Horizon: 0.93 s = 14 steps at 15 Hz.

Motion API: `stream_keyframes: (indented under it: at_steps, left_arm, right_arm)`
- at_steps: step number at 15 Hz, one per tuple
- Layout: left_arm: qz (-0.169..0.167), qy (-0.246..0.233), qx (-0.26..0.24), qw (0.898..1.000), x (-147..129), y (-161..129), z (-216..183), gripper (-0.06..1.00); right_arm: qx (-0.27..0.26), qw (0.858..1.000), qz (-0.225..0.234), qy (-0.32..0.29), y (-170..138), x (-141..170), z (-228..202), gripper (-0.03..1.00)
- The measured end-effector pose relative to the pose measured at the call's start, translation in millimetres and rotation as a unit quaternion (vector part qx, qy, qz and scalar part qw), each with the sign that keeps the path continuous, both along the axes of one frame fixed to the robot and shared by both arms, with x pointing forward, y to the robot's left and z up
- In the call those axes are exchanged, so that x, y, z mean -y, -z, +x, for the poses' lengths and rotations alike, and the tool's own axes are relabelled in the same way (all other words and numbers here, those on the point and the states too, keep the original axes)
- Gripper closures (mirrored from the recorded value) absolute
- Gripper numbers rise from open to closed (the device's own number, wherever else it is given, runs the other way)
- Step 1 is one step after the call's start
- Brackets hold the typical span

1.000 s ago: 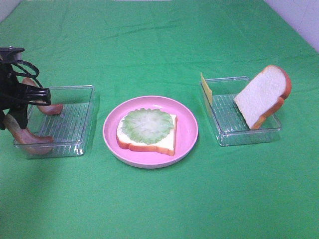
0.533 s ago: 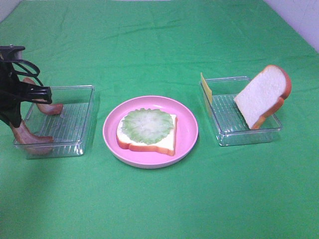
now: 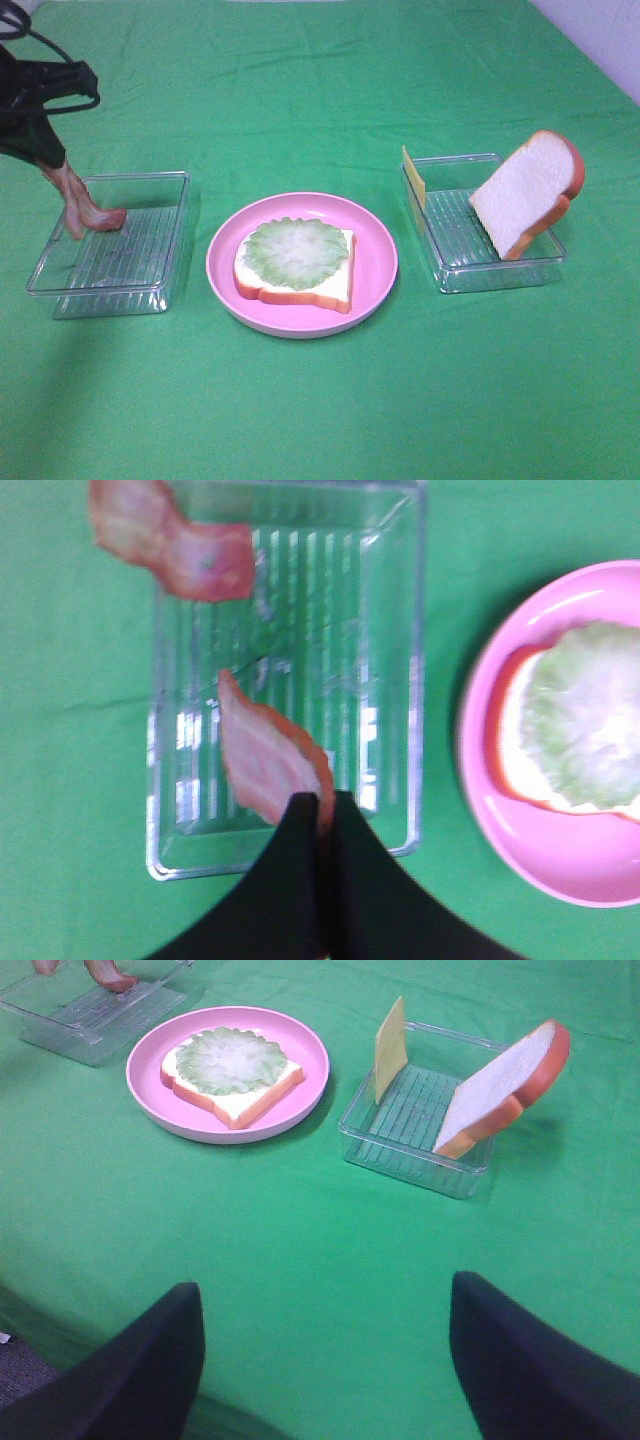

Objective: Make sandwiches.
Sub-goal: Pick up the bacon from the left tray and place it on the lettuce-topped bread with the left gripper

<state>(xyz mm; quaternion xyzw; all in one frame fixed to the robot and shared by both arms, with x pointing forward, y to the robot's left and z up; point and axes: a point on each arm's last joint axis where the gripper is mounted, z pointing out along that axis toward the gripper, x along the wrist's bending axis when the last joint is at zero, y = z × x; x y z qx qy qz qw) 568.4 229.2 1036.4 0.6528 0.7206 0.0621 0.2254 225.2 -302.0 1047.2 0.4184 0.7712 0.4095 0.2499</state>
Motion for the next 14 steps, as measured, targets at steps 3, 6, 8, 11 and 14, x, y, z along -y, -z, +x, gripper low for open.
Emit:
stream_keyframes:
  at_steps: [3,6,8,11,14]
  left_arm:
    - [-0.071,0.023,0.057,0.996,11.3,-19.1,-0.9,0.94]
    - [-0.163,0.029,0.072,0.984,26.0,-21.3,4.7,0.94]
    - [-0.208,0.048,0.084,0.973,39.0,-21.8,7.1,0.94]
    - [-0.268,0.099,0.081,0.955,76.7,-9.0,9.0,0.94]
    - [-0.306,0.140,0.044,0.941,123.4,23.9,6.6,0.94]
  right_arm:
    - [0.000,1.000,0.000,0.000,0.0,0.0,0.0,0.31]
    - [0.000,1.000,0.000,0.000,0.0,0.0,0.0,0.31]
    - [0.000,1.000,0.000,0.000,0.0,0.0,0.0,0.31]
    - [0.000,1.000,0.000,0.000,0.0,0.0,0.0,0.31]
    - [0.000,1.000,0.000,0.000,0.0,0.0,0.0,0.31]
